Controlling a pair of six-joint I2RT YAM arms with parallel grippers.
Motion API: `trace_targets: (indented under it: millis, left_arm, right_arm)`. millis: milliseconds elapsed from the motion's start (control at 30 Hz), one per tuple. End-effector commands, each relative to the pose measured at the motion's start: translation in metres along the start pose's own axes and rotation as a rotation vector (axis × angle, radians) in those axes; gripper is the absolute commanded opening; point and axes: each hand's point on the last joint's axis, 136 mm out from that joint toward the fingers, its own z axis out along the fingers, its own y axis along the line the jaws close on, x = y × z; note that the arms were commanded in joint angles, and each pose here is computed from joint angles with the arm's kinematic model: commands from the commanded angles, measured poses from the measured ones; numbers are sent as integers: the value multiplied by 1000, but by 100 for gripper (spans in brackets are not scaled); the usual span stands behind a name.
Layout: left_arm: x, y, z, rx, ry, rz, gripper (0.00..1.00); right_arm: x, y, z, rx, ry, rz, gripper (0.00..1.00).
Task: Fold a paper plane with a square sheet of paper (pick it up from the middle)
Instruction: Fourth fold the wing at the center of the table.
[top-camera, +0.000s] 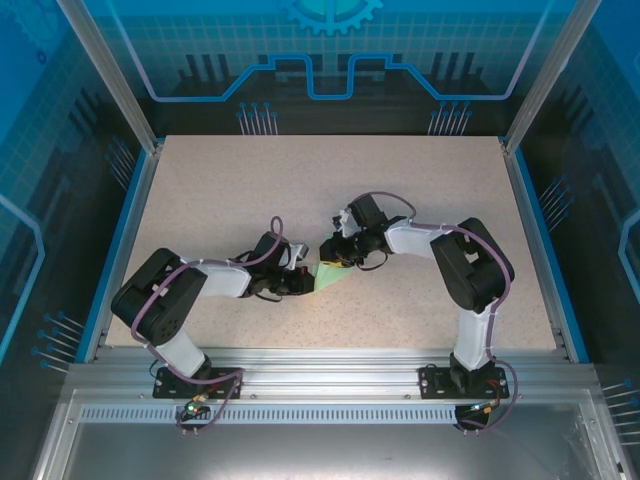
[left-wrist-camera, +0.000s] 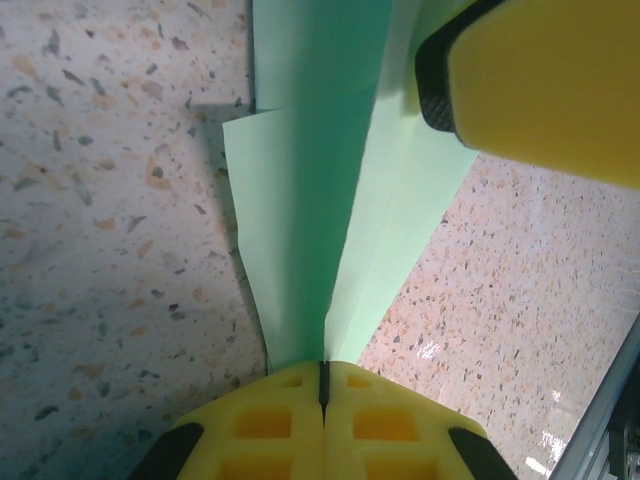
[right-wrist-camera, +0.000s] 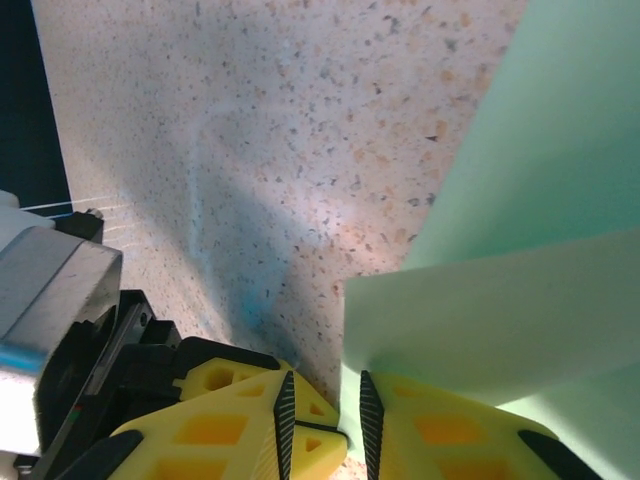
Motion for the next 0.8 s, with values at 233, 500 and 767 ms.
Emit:
trace_targets:
  millis: [233, 500, 767]
  left_arm:
    - [3, 15, 2, -49, 17, -51, 0]
    - [3, 16, 0, -48, 16, -65, 0]
    - [4, 17, 1, -52, 18, -74, 0]
  right_arm:
    - [-5, 13, 7, -28, -3, -15, 27]
    - [-13, -8, 15, -6, -7, 18, 26]
    - [-11, -23, 24, 4, 12, 33, 26]
